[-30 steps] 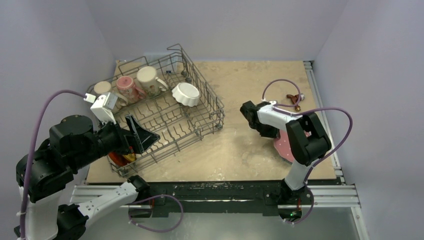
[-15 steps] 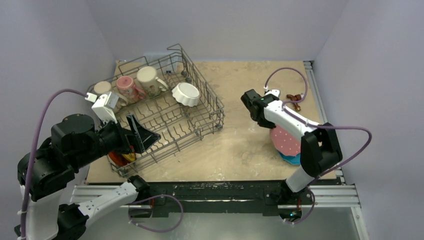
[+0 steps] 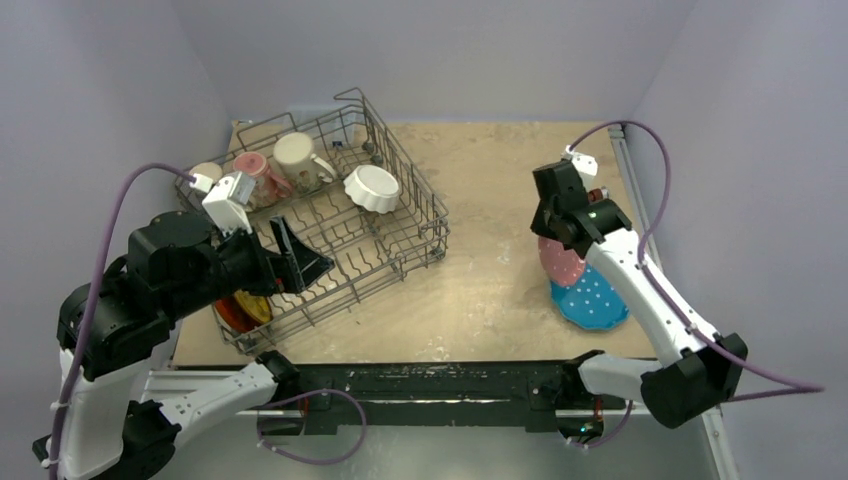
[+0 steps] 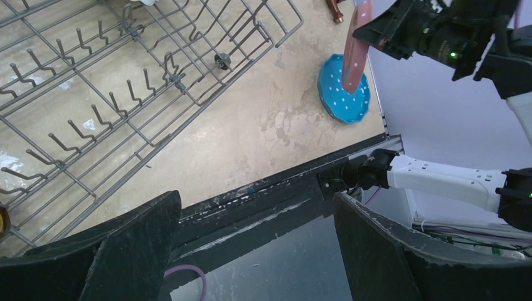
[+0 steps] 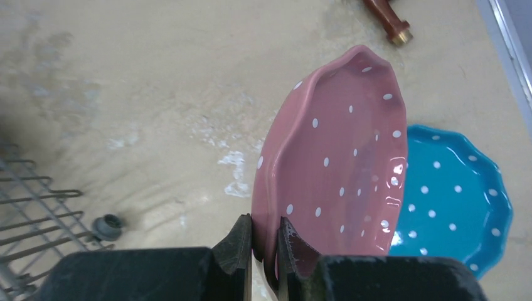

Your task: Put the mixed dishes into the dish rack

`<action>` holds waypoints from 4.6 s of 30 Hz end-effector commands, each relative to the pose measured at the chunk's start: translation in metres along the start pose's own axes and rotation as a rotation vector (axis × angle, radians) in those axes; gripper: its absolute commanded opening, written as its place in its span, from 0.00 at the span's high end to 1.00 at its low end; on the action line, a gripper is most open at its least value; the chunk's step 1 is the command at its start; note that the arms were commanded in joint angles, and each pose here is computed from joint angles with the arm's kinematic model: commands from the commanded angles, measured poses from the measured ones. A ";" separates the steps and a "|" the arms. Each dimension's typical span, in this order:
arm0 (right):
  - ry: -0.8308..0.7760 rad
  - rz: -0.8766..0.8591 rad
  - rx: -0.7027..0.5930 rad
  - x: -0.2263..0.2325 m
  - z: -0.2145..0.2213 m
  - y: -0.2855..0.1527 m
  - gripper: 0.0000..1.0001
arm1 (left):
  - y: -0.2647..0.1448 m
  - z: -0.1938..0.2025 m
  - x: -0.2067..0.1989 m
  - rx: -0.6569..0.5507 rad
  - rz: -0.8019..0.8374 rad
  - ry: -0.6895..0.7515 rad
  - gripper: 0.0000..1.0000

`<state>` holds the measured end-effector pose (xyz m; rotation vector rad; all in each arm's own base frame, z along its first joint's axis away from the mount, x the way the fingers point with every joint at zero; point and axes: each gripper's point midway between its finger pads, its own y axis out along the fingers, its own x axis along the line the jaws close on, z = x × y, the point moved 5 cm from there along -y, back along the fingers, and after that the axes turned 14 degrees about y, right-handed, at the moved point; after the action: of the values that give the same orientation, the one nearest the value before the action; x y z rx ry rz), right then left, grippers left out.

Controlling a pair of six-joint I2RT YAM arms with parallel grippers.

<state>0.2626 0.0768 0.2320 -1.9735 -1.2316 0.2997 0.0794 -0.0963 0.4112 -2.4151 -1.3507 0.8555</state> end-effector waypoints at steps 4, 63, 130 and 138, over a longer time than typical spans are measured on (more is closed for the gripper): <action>0.094 -0.492 -0.196 0.050 -0.086 -0.060 1.00 | 0.018 -0.018 -0.010 -0.032 0.018 -0.012 0.10; 0.245 -1.695 0.643 0.397 0.110 -0.302 1.00 | -0.108 -0.026 0.060 -0.448 -0.324 -0.092 0.15; -0.112 -1.234 0.420 0.399 0.219 -0.232 0.31 | -0.097 -0.014 0.052 -0.378 -0.262 -0.150 0.16; -0.176 -1.298 0.442 0.395 0.219 -0.242 0.17 | -0.099 -0.016 0.052 -0.400 -0.258 -0.148 0.16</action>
<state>0.1870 0.5764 0.2963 -0.6231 -1.9669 0.1022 0.0384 0.0049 0.4457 -2.3708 -2.0093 0.7839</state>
